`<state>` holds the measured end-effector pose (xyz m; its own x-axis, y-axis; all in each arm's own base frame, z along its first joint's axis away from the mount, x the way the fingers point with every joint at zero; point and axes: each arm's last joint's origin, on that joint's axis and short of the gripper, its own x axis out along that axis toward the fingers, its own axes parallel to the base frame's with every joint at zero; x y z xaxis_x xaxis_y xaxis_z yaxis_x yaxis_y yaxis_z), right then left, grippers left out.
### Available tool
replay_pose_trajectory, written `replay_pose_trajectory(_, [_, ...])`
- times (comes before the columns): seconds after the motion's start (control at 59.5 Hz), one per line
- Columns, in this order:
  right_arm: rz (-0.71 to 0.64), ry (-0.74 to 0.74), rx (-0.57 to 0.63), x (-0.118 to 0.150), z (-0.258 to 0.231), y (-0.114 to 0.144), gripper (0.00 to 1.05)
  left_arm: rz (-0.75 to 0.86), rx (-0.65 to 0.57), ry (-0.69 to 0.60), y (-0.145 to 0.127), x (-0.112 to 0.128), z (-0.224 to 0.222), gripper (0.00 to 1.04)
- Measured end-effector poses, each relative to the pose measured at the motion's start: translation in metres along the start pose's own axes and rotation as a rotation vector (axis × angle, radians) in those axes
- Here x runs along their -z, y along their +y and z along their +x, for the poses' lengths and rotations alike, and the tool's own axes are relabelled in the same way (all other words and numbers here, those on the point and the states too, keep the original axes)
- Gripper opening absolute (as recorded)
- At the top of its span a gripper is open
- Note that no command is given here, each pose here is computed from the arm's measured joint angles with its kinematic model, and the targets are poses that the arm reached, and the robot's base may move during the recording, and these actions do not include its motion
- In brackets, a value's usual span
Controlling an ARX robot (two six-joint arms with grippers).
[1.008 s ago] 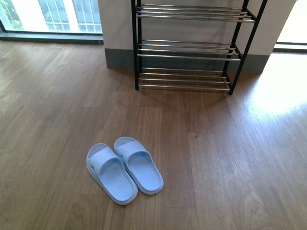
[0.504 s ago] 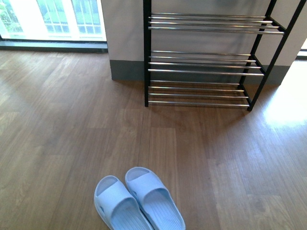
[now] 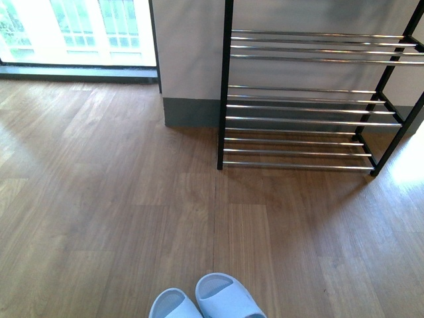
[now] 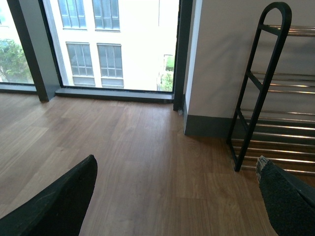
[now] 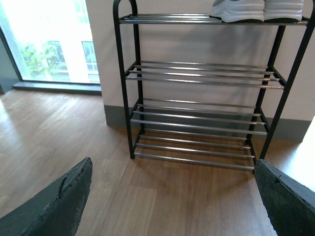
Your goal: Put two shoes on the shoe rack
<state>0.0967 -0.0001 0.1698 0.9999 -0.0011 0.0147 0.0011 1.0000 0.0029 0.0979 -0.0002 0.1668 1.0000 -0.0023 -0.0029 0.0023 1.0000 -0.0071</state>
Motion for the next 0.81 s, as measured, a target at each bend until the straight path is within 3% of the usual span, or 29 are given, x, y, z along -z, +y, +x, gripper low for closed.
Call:
replay_pose_trajectory(0.319, [0.000,-0.001,0.007,0.000,0.000,0.000,0.96,0.000,0.000,0.000,0.000,0.000,0.000,0.95])
replay_pose_trajectory(0.386, [-0.010,-0.004,0.262,-0.002,0.004,-0.001,0.96,0.000,0.000,0.000,0.000,0.000,0.000,0.95])
replay_pose_trajectory(0.453, [-0.036,0.106,0.316,0.004,0.012,-0.003,0.96,0.000,0.000,0.000,0.000,0.000,0.000,0.95])
replay_pose_trajectory(0.638, [-0.101,0.299,0.163,0.007,0.068,-0.013,0.96,0.000,0.000,0.000,0.000,0.000,0.000,0.95])
replay_pose_trajectory(0.806, [-0.202,0.540,0.035,0.063,0.136,-0.023,0.96,0.000,0.000,0.000,0.000,0.000,0.000,0.95])
